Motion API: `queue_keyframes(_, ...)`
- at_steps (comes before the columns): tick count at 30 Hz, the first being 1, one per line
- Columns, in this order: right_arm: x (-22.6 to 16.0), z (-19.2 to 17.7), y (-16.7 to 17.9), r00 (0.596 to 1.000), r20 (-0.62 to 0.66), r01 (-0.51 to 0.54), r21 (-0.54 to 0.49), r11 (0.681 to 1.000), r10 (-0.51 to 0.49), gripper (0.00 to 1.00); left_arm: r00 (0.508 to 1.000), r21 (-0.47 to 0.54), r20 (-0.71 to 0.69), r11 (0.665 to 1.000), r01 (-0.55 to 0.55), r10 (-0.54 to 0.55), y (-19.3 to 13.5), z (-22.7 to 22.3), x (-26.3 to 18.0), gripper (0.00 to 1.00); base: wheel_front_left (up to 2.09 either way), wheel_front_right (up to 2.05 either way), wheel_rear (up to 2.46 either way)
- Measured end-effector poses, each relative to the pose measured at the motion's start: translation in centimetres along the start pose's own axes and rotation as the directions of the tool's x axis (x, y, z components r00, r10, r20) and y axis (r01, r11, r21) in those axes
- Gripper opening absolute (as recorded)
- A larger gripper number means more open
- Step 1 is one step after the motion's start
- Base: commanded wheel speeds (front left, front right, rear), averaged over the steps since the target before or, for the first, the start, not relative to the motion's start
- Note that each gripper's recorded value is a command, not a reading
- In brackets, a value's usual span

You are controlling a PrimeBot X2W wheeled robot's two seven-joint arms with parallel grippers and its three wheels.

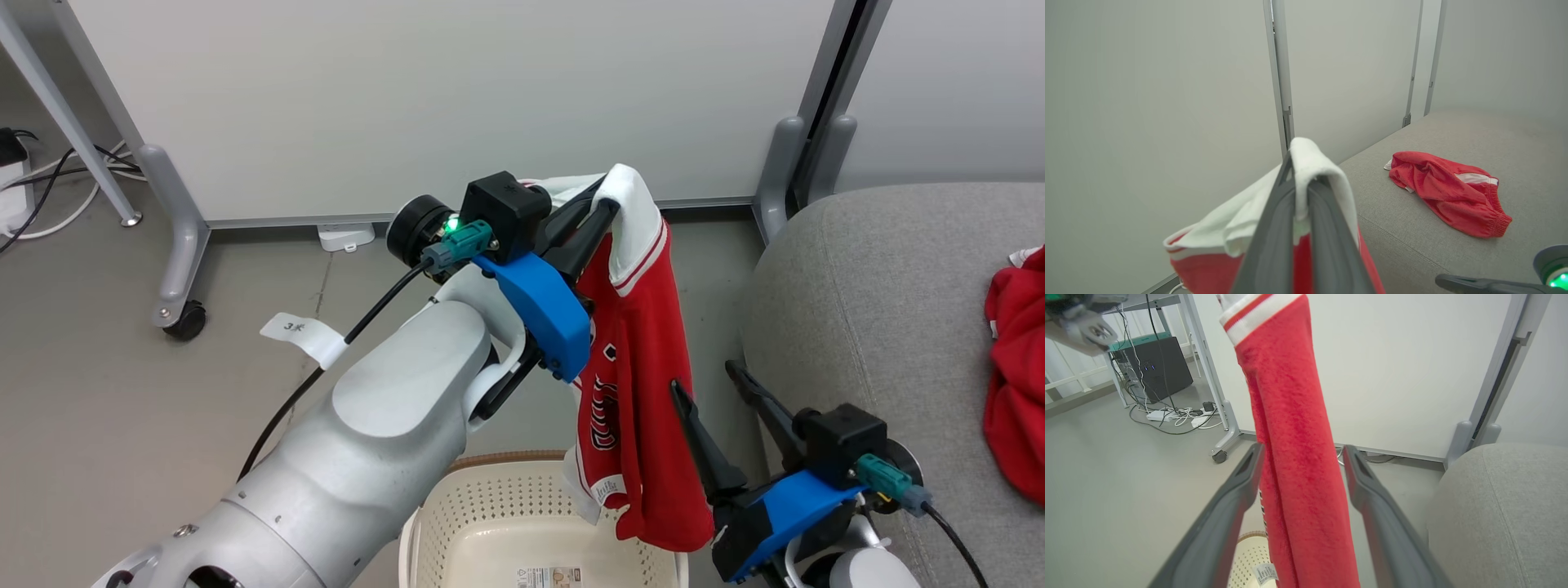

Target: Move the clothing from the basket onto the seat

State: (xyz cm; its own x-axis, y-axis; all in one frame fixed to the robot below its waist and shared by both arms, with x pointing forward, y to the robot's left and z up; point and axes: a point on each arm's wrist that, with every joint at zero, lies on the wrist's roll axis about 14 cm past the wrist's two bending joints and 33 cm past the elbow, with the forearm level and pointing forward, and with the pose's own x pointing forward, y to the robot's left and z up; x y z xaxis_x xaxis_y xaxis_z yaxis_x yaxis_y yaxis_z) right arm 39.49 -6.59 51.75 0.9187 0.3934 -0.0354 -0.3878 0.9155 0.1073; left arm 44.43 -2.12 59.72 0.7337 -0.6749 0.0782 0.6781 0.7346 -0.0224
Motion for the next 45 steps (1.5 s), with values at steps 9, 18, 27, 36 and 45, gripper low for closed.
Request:
queue_keyframes(9, 2.0, -1.7, 1.0, 0.995, -0.091, -0.054, -0.086, 0.995, 0.046, 1.00, 1.000, -0.004, -0.010, 1.000, 0.026, -0.026, -0.7, -0.3, 0.6, 0.00, 0.00, 0.00, 0.00)
queue_keyframes(18, 4.3, -3.5, 0.4, 0.983, -0.176, -0.076, -0.140, 0.987, 0.051, 1.00, 0.999, -0.014, -0.008, 0.999, 0.050, -0.050, -1.5, -0.2, 0.7, 0.00, 0.00, 0.00, 0.00)
queue_keyframes(27, 5.6, -4.6, 0.3, 0.974, -0.217, -0.086, -0.115, 0.990, 0.059, 1.00, 0.997, -0.019, -0.001, 0.997, 0.075, -0.075, -2.3, 0.2, 0.4, 0.00, 0.00, 0.00, 0.00)
queue_keyframes(36, 5.8, -5.6, 0.7, 0.963, -0.260, -0.099, -0.079, 0.992, 0.075, 0.00, 0.996, -0.019, -0.006, 0.995, 0.094, -0.094, -3.2, 0.3, 0.2, 0.00, 0.00, 0.00, 0.00)
queue_keyframes(45, 5.8, -5.0, 1.0, 0.969, -0.230, -0.102, -0.053, 0.993, 0.087, 0.00, 0.994, -0.012, -0.014, 0.994, 0.104, -0.104, -3.6, 0.3, 0.4, 0.00, 0.00, 0.00, 0.00)
